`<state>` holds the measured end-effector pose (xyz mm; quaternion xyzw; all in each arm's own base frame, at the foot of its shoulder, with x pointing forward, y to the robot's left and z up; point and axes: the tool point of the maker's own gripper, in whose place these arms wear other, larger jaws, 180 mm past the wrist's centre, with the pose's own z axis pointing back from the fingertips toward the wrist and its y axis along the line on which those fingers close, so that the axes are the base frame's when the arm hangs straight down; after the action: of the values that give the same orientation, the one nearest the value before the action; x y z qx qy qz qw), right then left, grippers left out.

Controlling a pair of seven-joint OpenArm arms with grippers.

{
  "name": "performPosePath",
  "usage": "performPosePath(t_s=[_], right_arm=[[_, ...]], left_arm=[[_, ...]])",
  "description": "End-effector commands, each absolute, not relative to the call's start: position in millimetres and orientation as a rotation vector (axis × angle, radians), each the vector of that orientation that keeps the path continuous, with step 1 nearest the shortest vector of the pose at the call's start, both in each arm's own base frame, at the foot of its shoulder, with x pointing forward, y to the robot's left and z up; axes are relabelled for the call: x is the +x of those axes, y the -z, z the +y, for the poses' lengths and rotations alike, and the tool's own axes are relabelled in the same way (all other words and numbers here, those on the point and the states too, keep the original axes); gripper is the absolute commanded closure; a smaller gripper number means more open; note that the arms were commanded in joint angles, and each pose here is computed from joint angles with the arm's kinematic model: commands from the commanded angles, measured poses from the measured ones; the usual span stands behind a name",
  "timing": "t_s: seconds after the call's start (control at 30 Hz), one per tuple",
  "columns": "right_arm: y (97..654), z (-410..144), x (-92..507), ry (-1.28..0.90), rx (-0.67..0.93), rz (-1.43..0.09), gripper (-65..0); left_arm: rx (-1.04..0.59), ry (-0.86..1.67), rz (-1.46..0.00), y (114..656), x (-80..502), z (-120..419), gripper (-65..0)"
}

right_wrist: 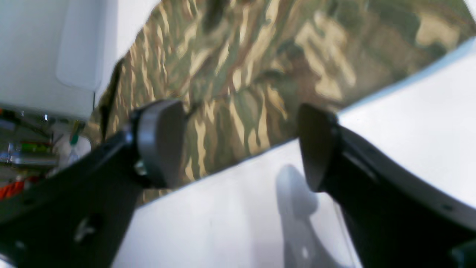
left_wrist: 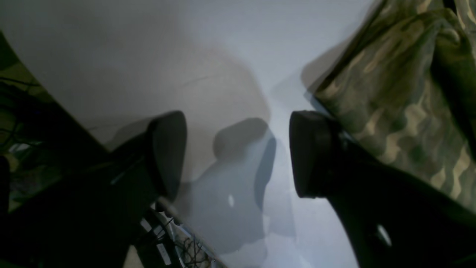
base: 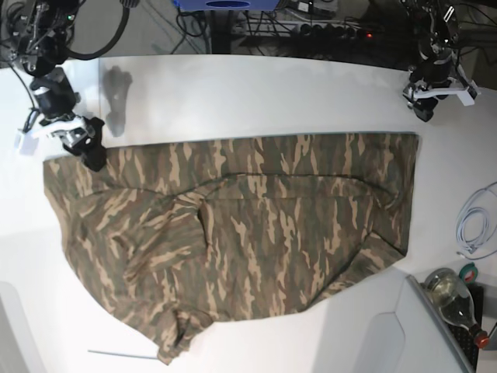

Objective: Layout the t-shirt on the table in an organized manner, then fold the t-shirt properly
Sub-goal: 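Release the shirt and raise both grippers, then grasp the shirt edge with both grippers and drag it outward to flatten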

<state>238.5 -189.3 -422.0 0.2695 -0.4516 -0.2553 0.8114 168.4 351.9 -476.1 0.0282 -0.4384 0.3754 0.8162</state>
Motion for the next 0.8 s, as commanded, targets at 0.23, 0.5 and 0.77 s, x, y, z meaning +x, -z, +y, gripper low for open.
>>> performPosePath(t_s=[0.23,0.5,0.77], right_arm=[[410.5,-197.1,241.0,0.507,0.575,-1.014,-47.4],[409.3,-199.1,242.6,0.503,0.574,-1.019,-48.2],[404.9,-236.9,241.2,0.625,0.504,-1.082,-48.0]], left_arm=[[-0.057,-0.728,-1.023,459.0,211.1,332.6,-41.8],[-0.099,-0.773,-0.990,479.0,232.5,326.7,-41.8],[-0.159,-0.719,-0.962,487.8,250.8,296.5,-41.5]])
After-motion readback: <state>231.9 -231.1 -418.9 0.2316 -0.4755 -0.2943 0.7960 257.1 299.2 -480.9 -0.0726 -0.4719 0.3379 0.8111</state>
